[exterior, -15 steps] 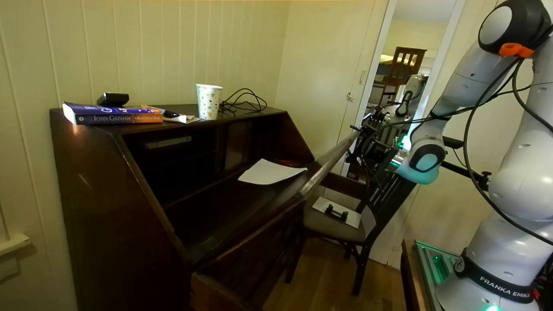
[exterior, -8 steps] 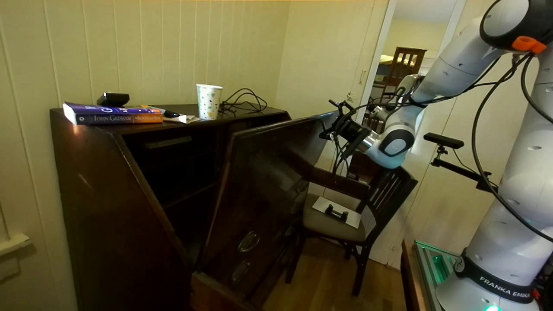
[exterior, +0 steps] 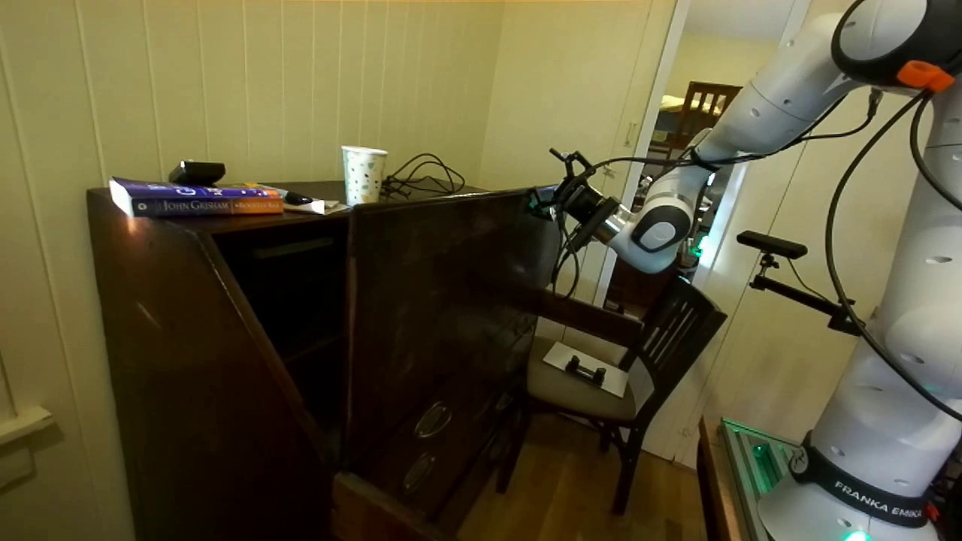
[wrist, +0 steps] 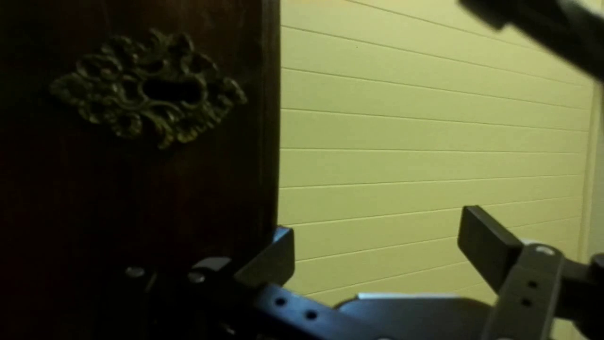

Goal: Close the cabinet

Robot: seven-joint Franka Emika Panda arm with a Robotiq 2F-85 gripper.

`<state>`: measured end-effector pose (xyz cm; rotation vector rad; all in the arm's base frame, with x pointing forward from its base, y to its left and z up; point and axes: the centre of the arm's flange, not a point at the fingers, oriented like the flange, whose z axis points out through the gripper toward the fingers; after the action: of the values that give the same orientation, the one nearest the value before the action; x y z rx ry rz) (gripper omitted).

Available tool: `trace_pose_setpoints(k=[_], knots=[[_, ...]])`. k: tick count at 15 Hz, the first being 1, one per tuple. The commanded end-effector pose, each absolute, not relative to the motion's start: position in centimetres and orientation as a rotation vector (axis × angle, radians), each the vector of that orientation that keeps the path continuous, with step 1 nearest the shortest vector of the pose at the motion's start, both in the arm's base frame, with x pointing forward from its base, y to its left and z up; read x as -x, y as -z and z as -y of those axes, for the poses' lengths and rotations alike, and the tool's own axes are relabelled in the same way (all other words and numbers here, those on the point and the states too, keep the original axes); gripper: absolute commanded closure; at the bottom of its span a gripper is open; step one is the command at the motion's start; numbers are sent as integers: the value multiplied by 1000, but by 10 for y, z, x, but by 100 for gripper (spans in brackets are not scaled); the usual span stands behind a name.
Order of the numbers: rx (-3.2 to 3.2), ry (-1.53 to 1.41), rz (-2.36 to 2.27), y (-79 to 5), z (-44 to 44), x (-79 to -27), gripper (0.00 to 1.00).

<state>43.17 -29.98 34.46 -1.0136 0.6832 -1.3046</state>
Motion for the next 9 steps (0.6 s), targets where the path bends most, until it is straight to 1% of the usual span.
trace_pose_setpoints(k=[1, 7, 8, 9], knots=[[1054, 1298, -787, -346, 308, -460, 0], [1087, 1302, -879, -340, 302, -497, 0], [1100, 1307, -839, -338, 300, -476, 0], [1105, 1304, -846, -337, 298, -482, 0]])
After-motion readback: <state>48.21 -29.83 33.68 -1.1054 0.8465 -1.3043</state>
